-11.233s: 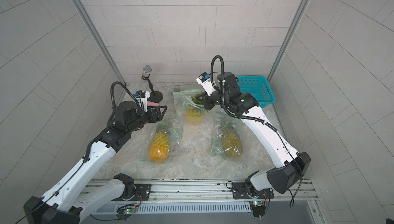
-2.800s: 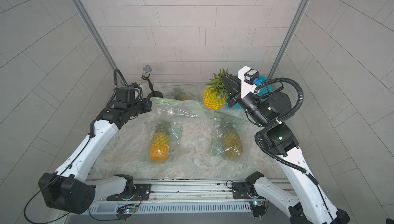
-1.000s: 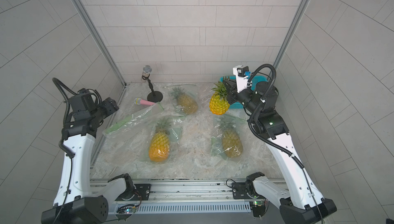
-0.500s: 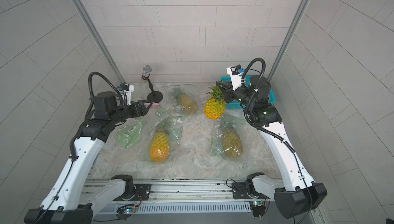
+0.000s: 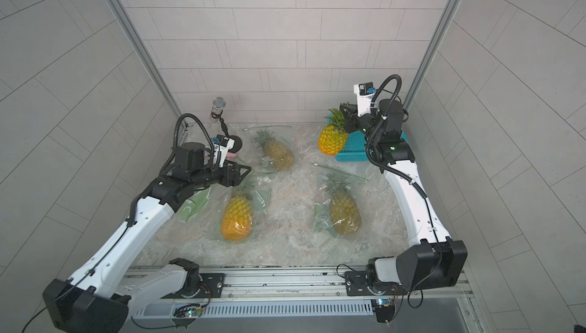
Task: Open the zip-top bag and take out the pineapple
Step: Place the pineapple in the basket.
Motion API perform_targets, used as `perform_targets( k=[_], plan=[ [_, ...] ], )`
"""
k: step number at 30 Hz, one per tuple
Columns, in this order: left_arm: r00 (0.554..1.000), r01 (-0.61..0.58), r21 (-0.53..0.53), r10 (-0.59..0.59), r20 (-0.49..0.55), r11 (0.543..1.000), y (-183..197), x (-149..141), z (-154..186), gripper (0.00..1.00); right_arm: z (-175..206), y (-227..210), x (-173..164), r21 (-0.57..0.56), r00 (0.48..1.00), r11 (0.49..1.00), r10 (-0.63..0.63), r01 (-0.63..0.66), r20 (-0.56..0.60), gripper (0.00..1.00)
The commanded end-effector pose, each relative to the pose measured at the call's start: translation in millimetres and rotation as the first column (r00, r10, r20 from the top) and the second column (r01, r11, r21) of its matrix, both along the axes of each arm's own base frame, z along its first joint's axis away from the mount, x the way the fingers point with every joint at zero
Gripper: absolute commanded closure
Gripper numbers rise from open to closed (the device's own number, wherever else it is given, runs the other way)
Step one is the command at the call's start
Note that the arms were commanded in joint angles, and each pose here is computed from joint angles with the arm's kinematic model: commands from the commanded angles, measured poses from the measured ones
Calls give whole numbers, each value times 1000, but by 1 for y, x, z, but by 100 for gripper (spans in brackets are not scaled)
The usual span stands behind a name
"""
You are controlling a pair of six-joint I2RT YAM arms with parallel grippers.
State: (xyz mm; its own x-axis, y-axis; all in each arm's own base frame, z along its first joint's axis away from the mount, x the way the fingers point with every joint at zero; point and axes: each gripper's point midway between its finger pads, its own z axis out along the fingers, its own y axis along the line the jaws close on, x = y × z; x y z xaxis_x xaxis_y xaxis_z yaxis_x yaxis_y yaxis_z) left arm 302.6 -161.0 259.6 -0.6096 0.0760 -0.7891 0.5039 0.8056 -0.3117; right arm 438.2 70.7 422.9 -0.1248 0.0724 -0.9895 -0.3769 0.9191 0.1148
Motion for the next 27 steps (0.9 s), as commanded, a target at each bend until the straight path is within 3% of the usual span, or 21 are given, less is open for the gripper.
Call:
perform_targets(
  k=[1, 7, 13, 19, 27],
  plan=[
    [999, 14, 68, -17, 42, 998, 4, 2, -3, 26, 58, -39, 10, 11, 958, 980, -197, 199, 206, 100],
    [998, 7, 82, -12, 56, 997, 10, -2, -3, 26, 48, -101, 44, 13, 859, 880, -467, 475, 209, 100],
    [998, -8, 75, 4, 56, 997, 15, -3, -3, 26, 35, -143, 81, -17, 765, 780, -610, 626, 207, 100],
    [997, -37, 26, 35, 72, 999, 23, -1, 4, 25, 10, -170, 121, -82, 722, 721, -668, 688, 182, 100],
    [997, -54, 18, 53, 62, 998, 26, 2, 2, 25, -22, -209, 149, -64, 669, 667, -732, 742, 129, 100]
  ],
)
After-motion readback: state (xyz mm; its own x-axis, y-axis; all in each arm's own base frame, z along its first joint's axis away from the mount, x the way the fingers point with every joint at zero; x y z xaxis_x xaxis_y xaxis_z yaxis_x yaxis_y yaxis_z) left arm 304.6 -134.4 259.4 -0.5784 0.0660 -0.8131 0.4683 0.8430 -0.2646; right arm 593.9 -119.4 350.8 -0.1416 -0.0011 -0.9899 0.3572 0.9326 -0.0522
